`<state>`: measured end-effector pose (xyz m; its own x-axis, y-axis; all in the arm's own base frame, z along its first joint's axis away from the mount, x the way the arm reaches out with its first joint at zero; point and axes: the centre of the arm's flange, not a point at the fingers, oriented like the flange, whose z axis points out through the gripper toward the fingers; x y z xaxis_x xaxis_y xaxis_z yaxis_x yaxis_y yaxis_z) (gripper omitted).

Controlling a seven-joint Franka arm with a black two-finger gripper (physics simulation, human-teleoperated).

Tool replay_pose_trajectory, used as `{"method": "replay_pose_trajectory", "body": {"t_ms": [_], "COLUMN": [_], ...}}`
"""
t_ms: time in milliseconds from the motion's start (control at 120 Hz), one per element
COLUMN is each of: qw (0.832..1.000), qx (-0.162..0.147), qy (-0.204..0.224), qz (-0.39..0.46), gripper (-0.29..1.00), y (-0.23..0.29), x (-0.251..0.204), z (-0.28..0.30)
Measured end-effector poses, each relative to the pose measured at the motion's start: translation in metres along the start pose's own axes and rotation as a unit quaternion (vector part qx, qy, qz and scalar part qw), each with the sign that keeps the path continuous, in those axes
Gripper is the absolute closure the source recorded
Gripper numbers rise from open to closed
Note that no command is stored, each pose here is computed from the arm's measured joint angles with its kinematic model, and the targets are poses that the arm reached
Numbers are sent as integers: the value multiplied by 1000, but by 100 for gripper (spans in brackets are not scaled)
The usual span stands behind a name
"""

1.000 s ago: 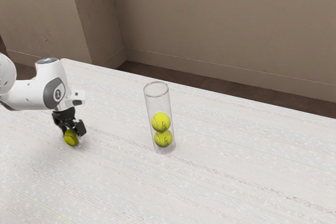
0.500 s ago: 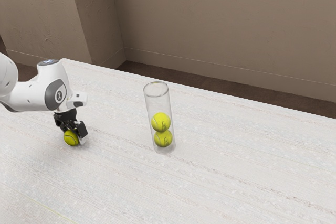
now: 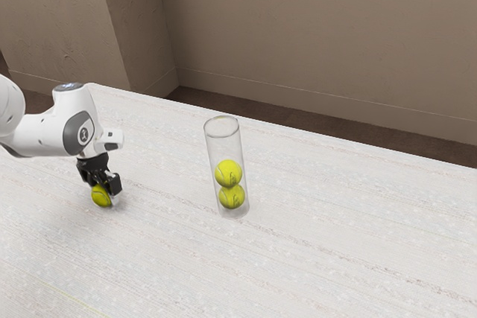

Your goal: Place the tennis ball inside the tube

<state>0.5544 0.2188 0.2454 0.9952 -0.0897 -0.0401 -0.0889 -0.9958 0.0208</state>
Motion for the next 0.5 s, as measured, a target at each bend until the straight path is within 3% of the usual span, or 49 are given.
{"method": "replay_pose_trajectory", "body": {"t_ms": [233,500], "qw": [999,991], "qx": [19,99], "qy": [27,81], "qz": [5,48], "gripper": [39,47], "y": [7,53], "x": [5,32], "z": [-46,-198]}}
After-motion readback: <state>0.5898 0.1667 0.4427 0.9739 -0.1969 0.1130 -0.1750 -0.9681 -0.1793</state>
